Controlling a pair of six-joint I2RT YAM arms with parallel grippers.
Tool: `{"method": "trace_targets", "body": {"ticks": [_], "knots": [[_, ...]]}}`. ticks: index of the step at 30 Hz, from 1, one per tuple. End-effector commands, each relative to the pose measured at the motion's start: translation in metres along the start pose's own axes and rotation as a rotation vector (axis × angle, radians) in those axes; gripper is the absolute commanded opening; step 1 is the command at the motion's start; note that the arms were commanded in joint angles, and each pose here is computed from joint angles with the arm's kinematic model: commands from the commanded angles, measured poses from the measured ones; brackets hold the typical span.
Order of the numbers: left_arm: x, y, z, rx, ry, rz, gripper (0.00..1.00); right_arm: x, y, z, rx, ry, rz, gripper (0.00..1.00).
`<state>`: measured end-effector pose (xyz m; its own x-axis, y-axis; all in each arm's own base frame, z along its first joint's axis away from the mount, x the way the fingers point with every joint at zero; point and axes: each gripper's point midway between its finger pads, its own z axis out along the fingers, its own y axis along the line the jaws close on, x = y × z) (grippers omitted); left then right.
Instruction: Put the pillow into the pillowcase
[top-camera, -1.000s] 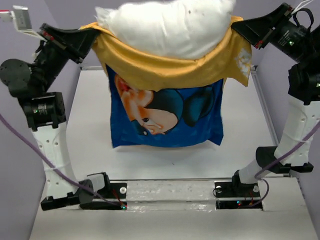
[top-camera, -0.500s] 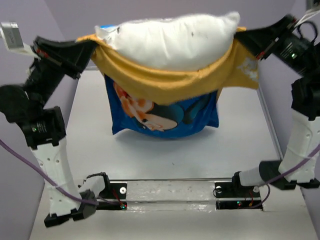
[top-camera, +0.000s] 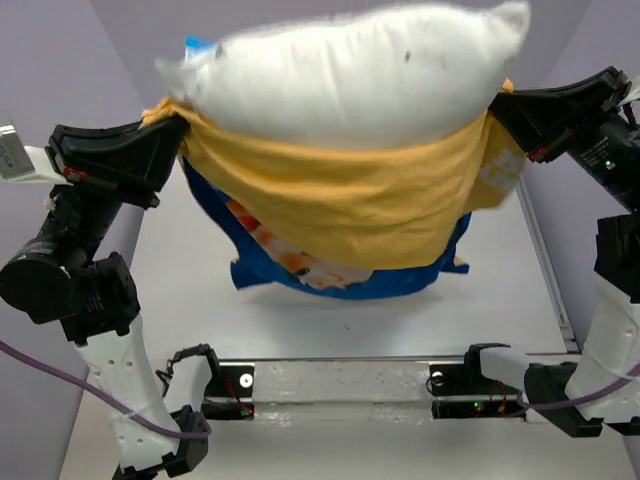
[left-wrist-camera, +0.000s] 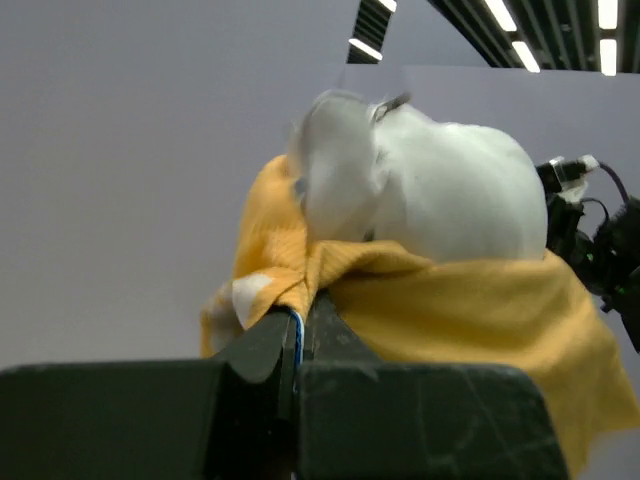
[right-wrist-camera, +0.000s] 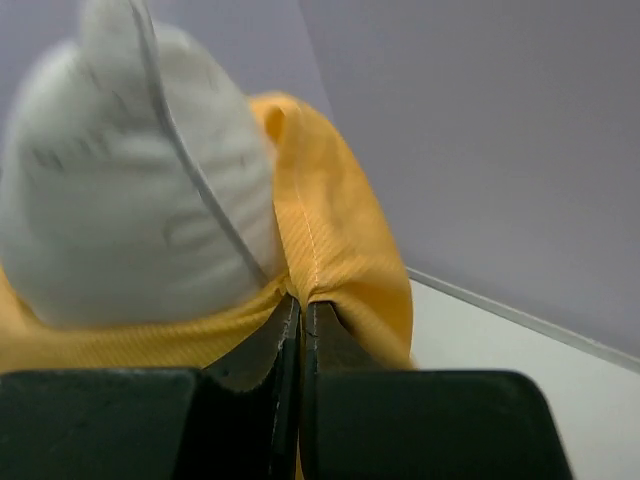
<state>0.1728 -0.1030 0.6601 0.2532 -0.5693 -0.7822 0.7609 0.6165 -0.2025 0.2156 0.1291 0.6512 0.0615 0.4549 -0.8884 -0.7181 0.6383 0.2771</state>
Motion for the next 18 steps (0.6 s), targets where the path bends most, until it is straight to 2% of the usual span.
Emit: {"method": "trace_targets", "body": {"ticks": [1, 2, 3, 4, 5, 6, 7, 8, 9, 10, 11, 12, 13, 14, 15, 16, 17, 18], "knots": [[-0.030, -0.057, 0.001, 0.219, -0.090, 0.148, 0.00, -0.036, 0.014, 0.004, -0.016, -0.072, -0.101, 0.00], [-0.081, -0.112, 0.001, 0.133, -0.145, 0.275, 0.00, -0.070, 0.035, -0.010, -0.002, -0.183, -0.185, 0.00], [-0.082, -0.086, 0.004, 0.019, -0.137, 0.308, 0.00, -0.076, 0.054, -0.021, -0.041, -0.199, -0.207, 0.00], [-0.068, -0.088, -0.006, 0.032, -0.121, 0.319, 0.00, -0.050, 0.037, -0.012, -0.042, -0.127, -0.159, 0.00], [0.014, 0.032, -0.012, -0.122, 0.012, 0.086, 0.00, -0.030, 0.029, -0.022, -0.016, -0.120, -0.134, 0.00], [0.048, 0.061, -0.021, -0.127, 0.041, 0.016, 0.00, 0.050, -0.054, 0.005, 0.083, 0.000, 0.027, 0.00], [0.079, 0.083, -0.026, -0.111, 0.087, -0.058, 0.00, 0.069, -0.067, 0.008, 0.097, 0.051, 0.065, 0.00], [0.090, 0.073, -0.029, -0.038, 0.101, -0.211, 0.00, 0.074, -0.067, 0.013, 0.082, 0.098, 0.078, 0.00], [0.069, 0.052, -0.020, 0.006, 0.088, -0.199, 0.00, 0.062, -0.059, 0.017, 0.055, 0.099, 0.068, 0.00], [0.045, 0.039, -0.010, -0.022, 0.076, -0.157, 0.00, -0.010, -0.005, 0.005, -0.007, -0.057, -0.069, 0.00], [0.012, 0.025, -0.001, -0.055, 0.043, 0.076, 0.00, -0.042, 0.020, -0.006, -0.014, -0.136, -0.137, 0.00], [-0.037, -0.033, 0.003, -0.014, -0.045, 0.211, 0.00, -0.058, 0.035, -0.014, -0.015, -0.167, -0.170, 0.00], [-0.035, -0.047, -0.004, 0.009, -0.037, 0.222, 0.00, -0.056, 0.037, -0.014, -0.027, -0.157, -0.170, 0.00], [-0.021, -0.042, -0.010, 0.013, -0.018, 0.199, 0.00, -0.036, 0.020, -0.008, -0.008, -0.109, -0.129, 0.00], [0.032, 0.030, -0.020, -0.111, 0.050, 0.046, 0.00, -0.024, 0.006, 0.000, -0.021, -0.117, -0.108, 0.00], [0.053, 0.052, -0.024, -0.118, 0.056, 0.004, 0.00, -0.001, -0.014, 0.004, 0.003, -0.093, -0.061, 0.00], [0.079, 0.076, -0.026, -0.120, 0.090, -0.078, 0.00, 0.030, -0.049, 0.018, 0.048, -0.032, 0.007, 0.00], [0.097, 0.090, -0.027, -0.109, 0.116, -0.190, 0.00, 0.052, -0.064, 0.028, 0.038, 0.038, 0.056, 0.00]]}}
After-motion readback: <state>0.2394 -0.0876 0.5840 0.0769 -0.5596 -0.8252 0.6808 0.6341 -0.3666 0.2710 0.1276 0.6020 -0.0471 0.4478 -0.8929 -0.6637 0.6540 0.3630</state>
